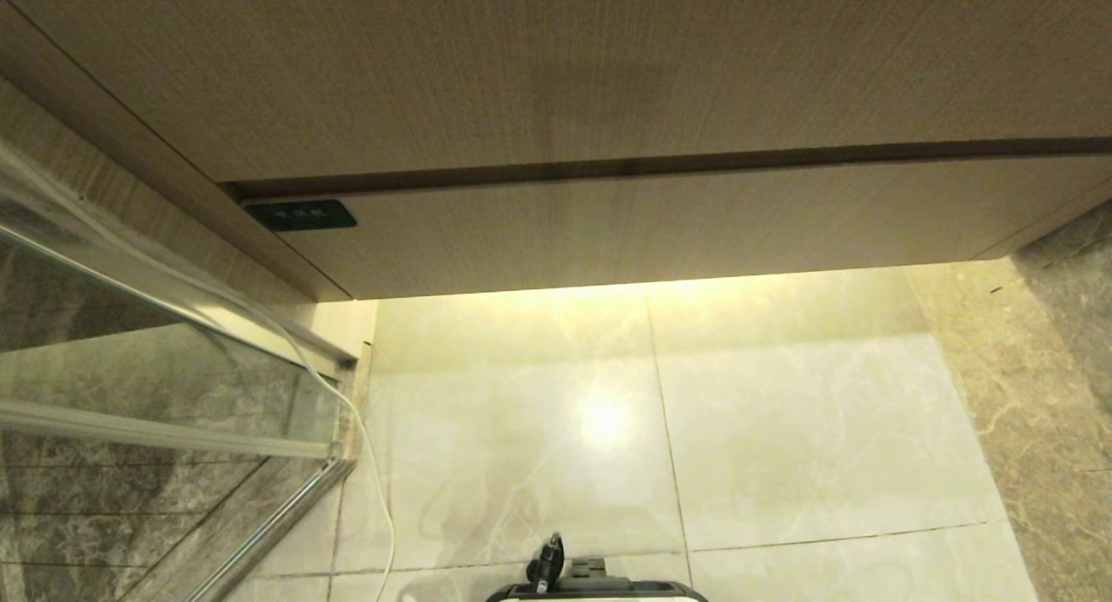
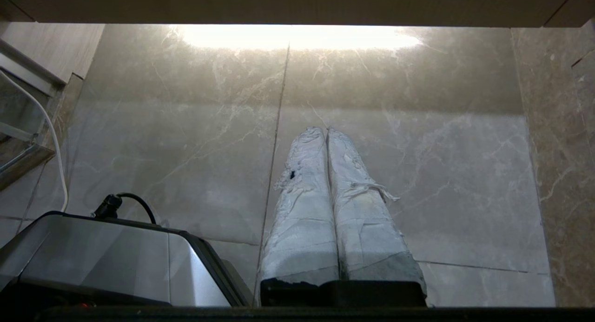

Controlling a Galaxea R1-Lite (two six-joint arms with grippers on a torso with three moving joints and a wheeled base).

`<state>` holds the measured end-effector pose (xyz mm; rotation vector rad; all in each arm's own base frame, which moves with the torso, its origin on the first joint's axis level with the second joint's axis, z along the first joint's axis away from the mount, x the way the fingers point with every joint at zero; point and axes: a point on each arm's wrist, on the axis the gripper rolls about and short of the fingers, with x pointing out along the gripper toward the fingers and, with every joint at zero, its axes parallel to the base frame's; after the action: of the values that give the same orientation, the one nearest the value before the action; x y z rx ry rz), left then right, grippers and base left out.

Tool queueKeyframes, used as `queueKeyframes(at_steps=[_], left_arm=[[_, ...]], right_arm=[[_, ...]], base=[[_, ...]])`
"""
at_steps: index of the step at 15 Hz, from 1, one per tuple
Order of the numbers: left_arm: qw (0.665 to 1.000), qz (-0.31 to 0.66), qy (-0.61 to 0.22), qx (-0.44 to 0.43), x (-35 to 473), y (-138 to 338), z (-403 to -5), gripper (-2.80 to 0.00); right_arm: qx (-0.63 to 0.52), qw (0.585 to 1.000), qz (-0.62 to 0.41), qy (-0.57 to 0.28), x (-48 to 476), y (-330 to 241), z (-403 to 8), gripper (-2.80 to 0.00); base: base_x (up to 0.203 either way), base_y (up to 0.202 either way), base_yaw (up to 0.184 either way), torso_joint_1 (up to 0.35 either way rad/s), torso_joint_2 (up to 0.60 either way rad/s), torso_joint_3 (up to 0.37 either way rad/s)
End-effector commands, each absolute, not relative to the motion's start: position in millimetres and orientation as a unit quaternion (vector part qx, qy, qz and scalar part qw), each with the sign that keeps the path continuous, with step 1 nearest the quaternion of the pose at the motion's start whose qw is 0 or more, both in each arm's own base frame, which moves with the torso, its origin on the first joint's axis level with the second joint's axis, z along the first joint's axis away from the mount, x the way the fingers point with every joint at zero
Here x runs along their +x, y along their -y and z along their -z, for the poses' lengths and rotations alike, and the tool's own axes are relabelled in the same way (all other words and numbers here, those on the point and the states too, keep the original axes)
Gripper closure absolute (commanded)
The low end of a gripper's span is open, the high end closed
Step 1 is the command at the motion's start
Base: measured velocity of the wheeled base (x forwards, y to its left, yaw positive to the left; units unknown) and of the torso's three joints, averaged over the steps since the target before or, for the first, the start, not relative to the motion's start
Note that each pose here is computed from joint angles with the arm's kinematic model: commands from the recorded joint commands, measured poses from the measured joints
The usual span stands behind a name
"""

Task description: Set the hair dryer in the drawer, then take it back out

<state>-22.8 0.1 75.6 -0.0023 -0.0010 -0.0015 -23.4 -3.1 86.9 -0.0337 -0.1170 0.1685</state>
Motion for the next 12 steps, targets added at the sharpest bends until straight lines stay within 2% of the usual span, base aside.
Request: queueKeyframes(at_steps=[1,12], left_arm=[[1.0,0.001,0.001,-0.001,-22.8,-0.1,-75.6,0.0],[1.0,0.001,0.001,-0.002,-22.8,-0.1,-75.6,0.0]], right_arm=[[-0.018,0.994,-0.085,0.059,-23.0,3.0,-75.1,0.0],[-0.02,0.994,-0.085,0.059,-23.0,3.0,-75.2,0.0]], base=[[0.0,0.0,0.0,0.0,0.0,0.0],[0.0,0.0,0.0,0.0,0.0,0.0]])
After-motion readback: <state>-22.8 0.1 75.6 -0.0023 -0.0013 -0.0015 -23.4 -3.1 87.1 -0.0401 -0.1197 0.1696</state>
